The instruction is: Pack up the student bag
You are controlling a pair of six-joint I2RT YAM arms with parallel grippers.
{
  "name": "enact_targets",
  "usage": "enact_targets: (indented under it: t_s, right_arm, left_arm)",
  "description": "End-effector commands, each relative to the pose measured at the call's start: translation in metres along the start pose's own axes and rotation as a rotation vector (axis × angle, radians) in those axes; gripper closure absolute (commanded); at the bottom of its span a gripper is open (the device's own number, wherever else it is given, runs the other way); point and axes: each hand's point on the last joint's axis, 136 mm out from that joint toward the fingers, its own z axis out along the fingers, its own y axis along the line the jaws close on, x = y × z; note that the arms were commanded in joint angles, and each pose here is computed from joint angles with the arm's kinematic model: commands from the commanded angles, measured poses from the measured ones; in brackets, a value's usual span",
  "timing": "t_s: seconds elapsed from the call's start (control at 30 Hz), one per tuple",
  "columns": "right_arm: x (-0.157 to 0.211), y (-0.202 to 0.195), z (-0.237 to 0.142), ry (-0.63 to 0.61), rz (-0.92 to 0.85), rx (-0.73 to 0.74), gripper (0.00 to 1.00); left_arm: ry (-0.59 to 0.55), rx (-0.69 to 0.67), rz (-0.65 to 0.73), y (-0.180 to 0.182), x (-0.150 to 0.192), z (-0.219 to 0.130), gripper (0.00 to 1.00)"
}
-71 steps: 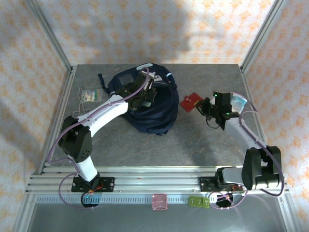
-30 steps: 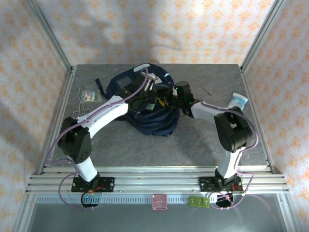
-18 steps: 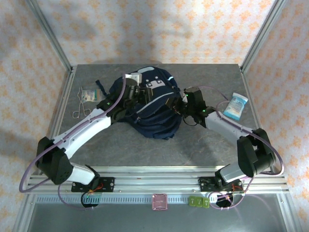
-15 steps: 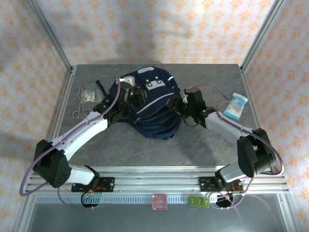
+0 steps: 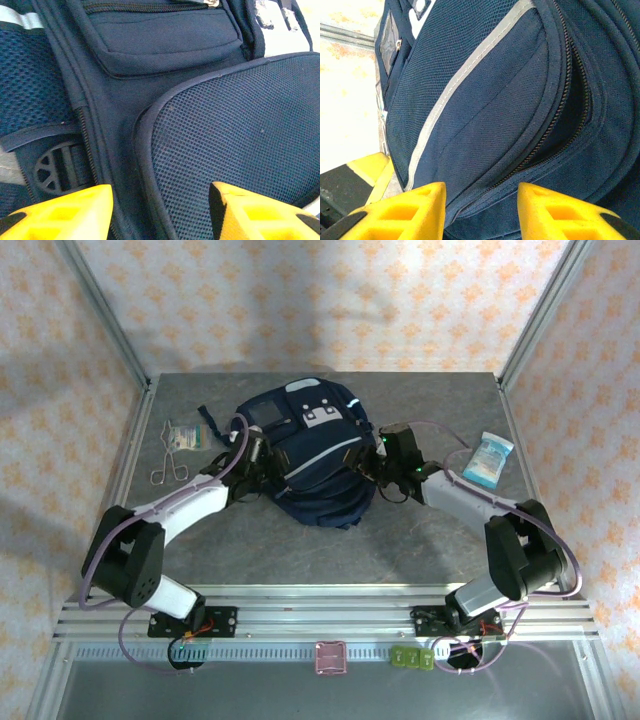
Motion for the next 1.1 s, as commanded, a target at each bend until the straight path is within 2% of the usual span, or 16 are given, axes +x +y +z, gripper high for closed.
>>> enact_targets:
  t_s: [0.0,0.17,0.23,0.37,0.4,0.6,0.83,0.97,1.07]
  right_arm:
    - [-0.005,0.003,0.001,-0.013,-0.017,-0.015,0.59]
    - [-0.004,0.002,0.007,-0.001,-0.017,-0.015,0.59]
    - [-0.004,0.0,0.009,0.003,-0.019,-0.01,0.59]
    - [-0.008,-0.003,0.012,-0.006,-0.034,0.017,0.6]
    - [-0.009,-0.005,0.014,-0.008,-0.039,0.028,0.6]
    - [-0.039,-0.005,0.015,-0.059,-0.04,0.061,0.6]
    - [-0.102,-0.004,0.011,-0.161,-0.089,0.133,0.6]
    - [-0.108,-0.008,0.004,-0.175,-0.127,0.208,0.6]
    - [-0.098,-0.019,-0.014,-0.182,-0.129,0.264,0.59]
  left_arm:
    - [-0.024,0.061,-0.008,-0.019,-0.014,0.006,0.49]
    - [0.005,0.074,0.008,-0.026,-0.014,0.018,0.55]
    - [0.031,0.065,0.019,-0.026,-0.01,0.025,0.72]
    - [0.06,0.075,0.029,-0.033,-0.011,0.031,0.98]
    - [0.059,0.083,0.029,-0.035,-0.012,0.03,1.0]
    - [0.04,0.16,-0.007,-0.056,-0.025,0.012,1.0]
    - [-0.006,0.363,-0.188,-0.093,-0.045,-0.016,1.0]
    - [-0.057,0.426,-0.312,-0.098,-0.055,-0.025,1.0]
    - [-0.089,0.443,-0.371,-0.098,-0.061,-0.028,1.0]
